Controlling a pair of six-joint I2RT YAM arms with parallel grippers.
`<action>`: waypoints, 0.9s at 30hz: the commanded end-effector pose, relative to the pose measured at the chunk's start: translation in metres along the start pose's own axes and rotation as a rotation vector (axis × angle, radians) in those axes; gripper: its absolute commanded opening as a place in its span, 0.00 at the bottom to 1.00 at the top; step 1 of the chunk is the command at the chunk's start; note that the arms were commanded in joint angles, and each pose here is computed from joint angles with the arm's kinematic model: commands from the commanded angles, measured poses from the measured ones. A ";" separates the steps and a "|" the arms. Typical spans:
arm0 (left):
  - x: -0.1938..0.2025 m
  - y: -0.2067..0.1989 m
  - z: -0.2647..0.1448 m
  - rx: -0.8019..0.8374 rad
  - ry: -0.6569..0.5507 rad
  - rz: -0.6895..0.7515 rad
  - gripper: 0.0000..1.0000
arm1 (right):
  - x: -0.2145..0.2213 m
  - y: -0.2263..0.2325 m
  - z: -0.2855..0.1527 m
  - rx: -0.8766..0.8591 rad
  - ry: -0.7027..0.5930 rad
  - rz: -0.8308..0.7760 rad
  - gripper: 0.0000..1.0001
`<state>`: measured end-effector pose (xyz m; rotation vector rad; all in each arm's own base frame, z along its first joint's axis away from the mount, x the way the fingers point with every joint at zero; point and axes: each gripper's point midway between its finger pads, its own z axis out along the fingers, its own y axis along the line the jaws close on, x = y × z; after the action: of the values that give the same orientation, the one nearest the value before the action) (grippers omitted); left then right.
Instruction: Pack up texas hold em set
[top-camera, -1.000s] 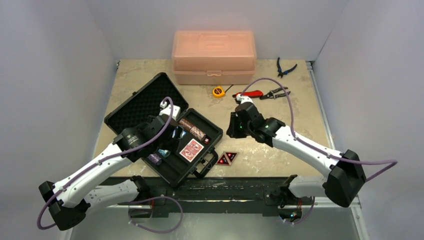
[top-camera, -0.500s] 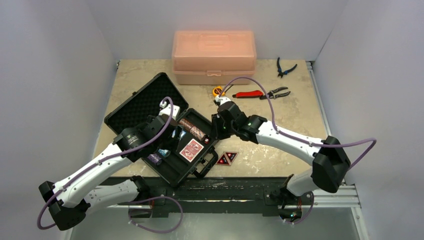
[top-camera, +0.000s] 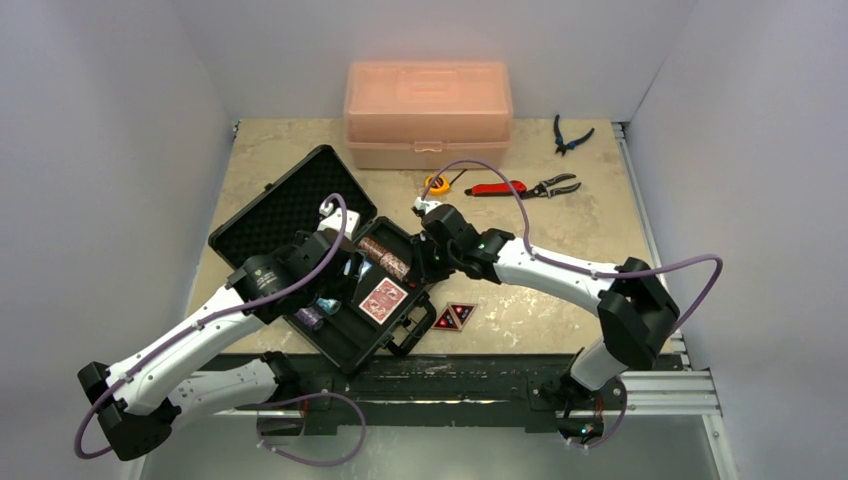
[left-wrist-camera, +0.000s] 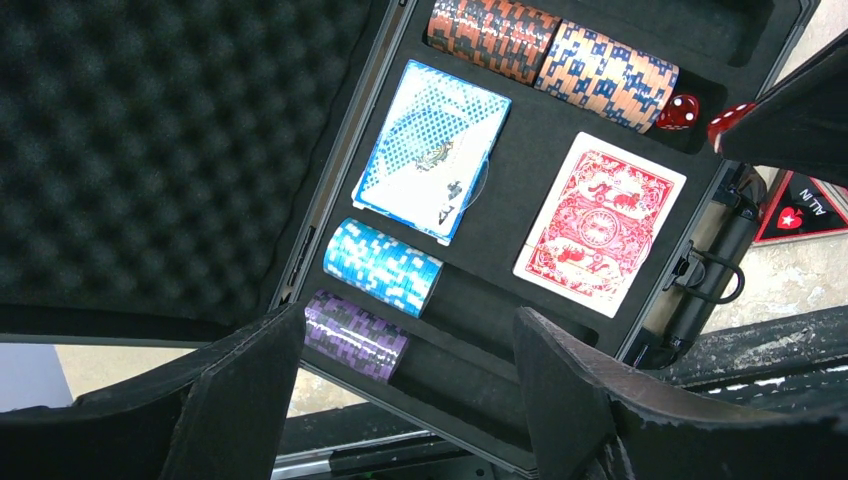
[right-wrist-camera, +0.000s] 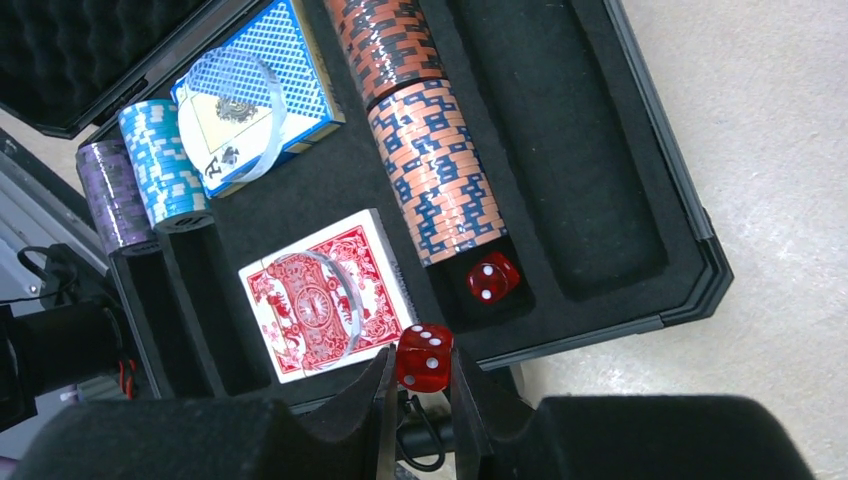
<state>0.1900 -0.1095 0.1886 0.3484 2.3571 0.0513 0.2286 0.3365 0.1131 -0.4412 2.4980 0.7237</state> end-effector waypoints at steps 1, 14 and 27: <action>-0.007 0.004 -0.002 -0.016 -0.020 -0.001 0.75 | -0.022 0.021 0.000 -0.068 -0.052 -0.032 0.00; -0.007 0.004 -0.001 -0.020 -0.016 0.006 0.75 | -0.011 0.013 0.023 -0.040 0.002 -0.040 0.00; -0.006 0.004 0.002 -0.028 -0.006 0.017 0.73 | 0.005 -0.007 0.046 0.040 0.062 -0.051 0.00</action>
<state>0.1912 -0.1099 0.1853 0.3650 2.3679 0.0714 0.2365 0.3518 0.0765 -0.4940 2.5638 0.6890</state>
